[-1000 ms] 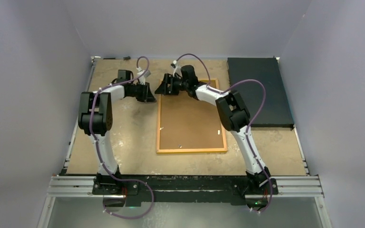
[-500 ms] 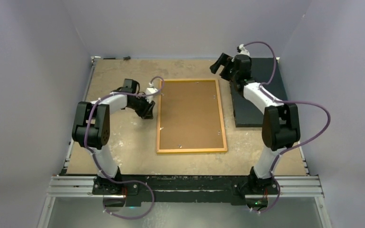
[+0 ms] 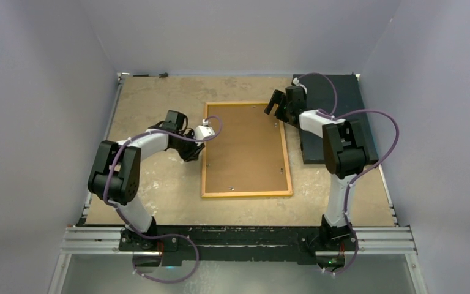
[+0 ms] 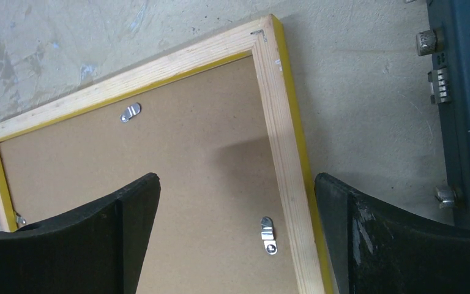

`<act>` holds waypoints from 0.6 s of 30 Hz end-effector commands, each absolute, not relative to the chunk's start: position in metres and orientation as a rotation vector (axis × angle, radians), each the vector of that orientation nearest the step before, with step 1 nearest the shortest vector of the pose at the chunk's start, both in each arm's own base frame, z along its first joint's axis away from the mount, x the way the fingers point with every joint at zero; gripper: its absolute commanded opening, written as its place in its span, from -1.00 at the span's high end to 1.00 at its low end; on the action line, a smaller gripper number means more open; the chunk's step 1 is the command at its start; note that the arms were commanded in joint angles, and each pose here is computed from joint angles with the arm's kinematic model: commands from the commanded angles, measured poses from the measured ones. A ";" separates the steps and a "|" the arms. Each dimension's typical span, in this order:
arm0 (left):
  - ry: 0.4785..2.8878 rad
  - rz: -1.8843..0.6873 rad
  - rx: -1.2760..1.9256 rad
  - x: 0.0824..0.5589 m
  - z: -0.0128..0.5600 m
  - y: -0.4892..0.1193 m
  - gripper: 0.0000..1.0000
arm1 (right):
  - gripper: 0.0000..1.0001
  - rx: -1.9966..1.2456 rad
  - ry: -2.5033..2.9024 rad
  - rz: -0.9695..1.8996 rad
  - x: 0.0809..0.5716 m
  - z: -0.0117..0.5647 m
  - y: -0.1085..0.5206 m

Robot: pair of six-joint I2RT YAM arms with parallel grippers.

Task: Put the photo into the frame
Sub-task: Adjust the photo frame at the center of the board.

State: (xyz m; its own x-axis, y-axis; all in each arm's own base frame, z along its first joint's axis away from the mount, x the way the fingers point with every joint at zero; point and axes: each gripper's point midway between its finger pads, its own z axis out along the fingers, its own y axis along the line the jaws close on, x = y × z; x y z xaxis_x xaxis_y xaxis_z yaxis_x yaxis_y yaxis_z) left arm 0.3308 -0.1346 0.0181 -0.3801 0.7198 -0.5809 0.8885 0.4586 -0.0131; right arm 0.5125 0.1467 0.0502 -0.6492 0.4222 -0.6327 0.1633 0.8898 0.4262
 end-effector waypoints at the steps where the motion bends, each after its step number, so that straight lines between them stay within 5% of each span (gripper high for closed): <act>1: 2.196 -0.422 1.424 0.313 0.013 -0.131 0.41 | -0.97 0.403 2.208 0.467 0.530 0.062 0.155; 18: 2.243 -0.573 1.558 0.260 0.003 -0.149 0.41 | -0.97 -0.107 2.240 1.033 0.534 0.073 0.405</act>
